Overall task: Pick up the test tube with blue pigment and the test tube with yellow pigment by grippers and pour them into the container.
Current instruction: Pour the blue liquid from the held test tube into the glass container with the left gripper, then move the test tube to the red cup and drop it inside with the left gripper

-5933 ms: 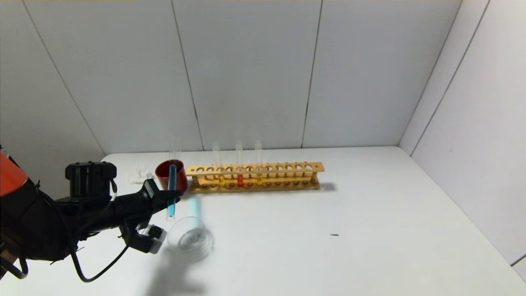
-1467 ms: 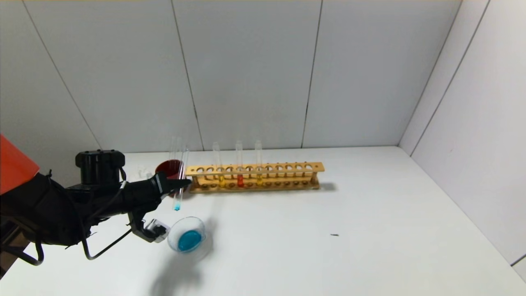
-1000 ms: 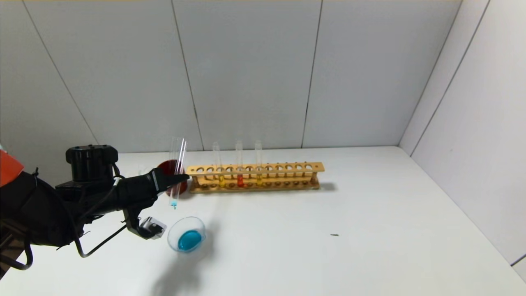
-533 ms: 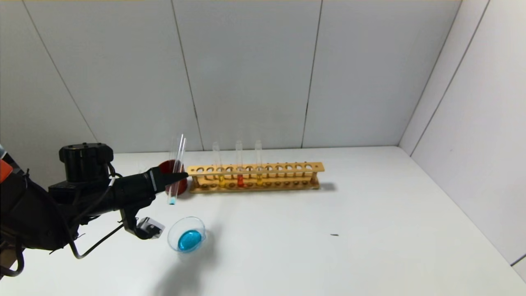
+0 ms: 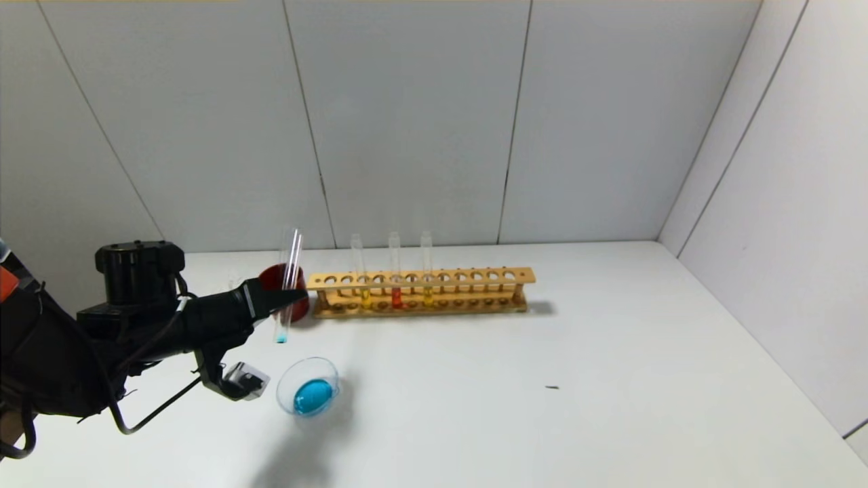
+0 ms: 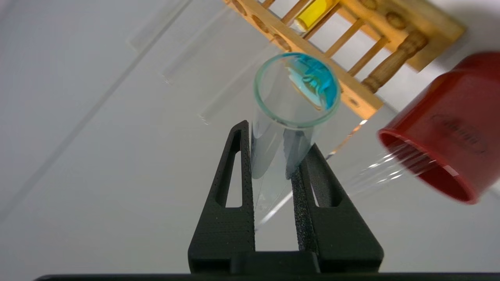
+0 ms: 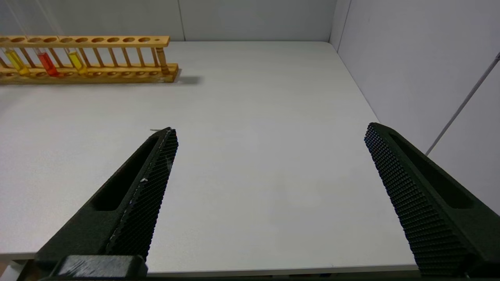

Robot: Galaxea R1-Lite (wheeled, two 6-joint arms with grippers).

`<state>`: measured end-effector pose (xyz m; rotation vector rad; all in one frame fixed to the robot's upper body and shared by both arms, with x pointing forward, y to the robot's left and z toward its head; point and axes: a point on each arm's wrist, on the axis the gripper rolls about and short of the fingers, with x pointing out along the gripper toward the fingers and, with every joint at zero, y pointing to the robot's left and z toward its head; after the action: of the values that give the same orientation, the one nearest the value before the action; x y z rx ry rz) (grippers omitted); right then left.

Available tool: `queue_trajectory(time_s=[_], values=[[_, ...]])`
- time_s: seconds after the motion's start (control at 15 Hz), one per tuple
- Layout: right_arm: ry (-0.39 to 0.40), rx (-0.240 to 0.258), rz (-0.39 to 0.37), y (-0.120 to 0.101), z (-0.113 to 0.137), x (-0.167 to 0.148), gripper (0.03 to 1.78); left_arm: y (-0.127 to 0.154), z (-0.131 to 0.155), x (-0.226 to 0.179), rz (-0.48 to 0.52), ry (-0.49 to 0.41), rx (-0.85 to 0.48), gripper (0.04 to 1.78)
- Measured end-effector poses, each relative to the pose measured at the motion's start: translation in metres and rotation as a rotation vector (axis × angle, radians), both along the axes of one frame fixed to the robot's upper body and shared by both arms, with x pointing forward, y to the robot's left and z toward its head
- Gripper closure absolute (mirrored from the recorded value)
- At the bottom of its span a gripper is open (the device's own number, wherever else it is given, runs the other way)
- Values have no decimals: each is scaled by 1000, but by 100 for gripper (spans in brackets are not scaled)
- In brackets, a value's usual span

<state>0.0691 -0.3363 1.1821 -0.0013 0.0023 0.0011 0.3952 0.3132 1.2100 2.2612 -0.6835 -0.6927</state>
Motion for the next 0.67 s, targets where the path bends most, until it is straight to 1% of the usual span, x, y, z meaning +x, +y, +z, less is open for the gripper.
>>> queue_trajectory(time_s=[0.2, 0.33, 0.53, 0.67], values=[[0, 0, 0, 0, 0, 0, 6, 3, 3, 1, 76, 114, -153, 149], [0, 0, 0, 0, 0, 0, 6, 4, 14, -3, 169, 184, -281, 149], [0, 0, 0, 0, 0, 0, 6, 7, 41, -12, 389, 291, -547, 149], [0, 0, 0, 0, 0, 0, 6, 9, 59, -16, 544, 387, -752, 149]])
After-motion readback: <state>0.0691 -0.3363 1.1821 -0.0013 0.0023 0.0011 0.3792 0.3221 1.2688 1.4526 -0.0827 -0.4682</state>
